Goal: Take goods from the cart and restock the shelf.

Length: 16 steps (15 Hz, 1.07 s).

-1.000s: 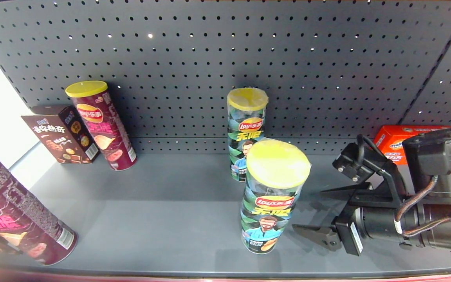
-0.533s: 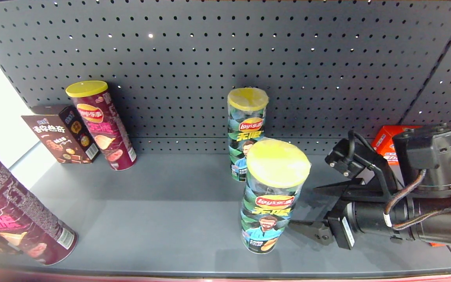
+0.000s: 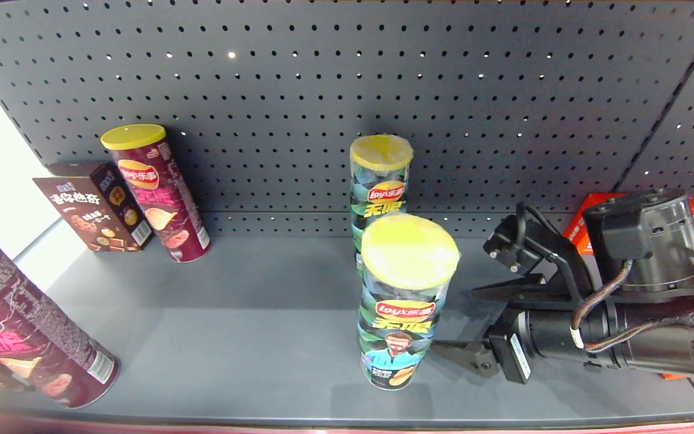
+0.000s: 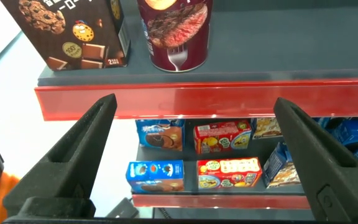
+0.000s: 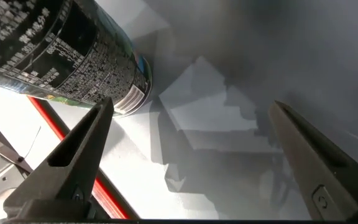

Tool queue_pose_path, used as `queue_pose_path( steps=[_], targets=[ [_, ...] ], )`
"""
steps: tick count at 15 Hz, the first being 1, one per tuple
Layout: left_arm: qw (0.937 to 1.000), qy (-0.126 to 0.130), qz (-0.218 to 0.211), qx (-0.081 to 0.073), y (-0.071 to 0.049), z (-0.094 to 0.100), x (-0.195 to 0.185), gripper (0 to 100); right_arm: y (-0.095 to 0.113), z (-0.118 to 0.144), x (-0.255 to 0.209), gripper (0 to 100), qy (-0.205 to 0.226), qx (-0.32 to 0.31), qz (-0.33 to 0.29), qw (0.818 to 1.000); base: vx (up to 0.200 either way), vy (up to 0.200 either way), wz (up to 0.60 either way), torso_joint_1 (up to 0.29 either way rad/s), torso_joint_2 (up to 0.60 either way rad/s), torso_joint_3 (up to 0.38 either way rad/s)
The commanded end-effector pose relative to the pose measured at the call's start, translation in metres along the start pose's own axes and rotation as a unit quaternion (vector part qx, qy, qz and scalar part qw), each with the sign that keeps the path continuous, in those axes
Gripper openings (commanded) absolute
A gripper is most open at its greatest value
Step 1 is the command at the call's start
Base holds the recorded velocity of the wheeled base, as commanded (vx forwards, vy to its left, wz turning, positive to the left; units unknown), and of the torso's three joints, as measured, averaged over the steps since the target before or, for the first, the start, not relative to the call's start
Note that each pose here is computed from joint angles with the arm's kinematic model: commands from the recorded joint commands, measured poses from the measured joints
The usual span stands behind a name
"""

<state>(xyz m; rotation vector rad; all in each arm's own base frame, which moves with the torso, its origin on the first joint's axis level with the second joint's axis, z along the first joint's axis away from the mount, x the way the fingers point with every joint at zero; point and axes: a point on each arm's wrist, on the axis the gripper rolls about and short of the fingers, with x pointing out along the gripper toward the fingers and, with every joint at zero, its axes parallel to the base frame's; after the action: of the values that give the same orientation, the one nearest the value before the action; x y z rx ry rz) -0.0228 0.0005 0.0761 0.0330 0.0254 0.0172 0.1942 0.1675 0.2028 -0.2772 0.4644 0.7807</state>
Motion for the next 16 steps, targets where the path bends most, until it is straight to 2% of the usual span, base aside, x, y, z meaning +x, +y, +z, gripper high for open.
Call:
queue_pose_path(
  steps=[1, 6, 16],
  targets=[
    [1.0000, 0.000, 0.000, 0.000, 0.000, 0.000, 0.000, 100, 0.001, 0.000, 0.003, 100, 0.002, -0.001, 0.002, 1.000, 0.000, 0.000, 0.00, 0.000, 0.00, 0.000],
    [1.0000, 0.000, 0.000, 0.000, 0.000, 0.000, 0.000, 100, -0.001, 0.000, -0.006, 100, -0.006, 0.001, -0.003, 1.000, 0.000, 0.000, 0.00, 0.000, 0.00, 0.000],
    [1.0000, 0.001, 0.000, 0.000, 0.000, 0.000, 0.000, 100, 0.001, 0.005, 0.008, 100, 0.000, -0.002, 0.004, 1.000, 0.000, 0.000, 0.00, 0.000, 0.00, 0.000]
  ],
)
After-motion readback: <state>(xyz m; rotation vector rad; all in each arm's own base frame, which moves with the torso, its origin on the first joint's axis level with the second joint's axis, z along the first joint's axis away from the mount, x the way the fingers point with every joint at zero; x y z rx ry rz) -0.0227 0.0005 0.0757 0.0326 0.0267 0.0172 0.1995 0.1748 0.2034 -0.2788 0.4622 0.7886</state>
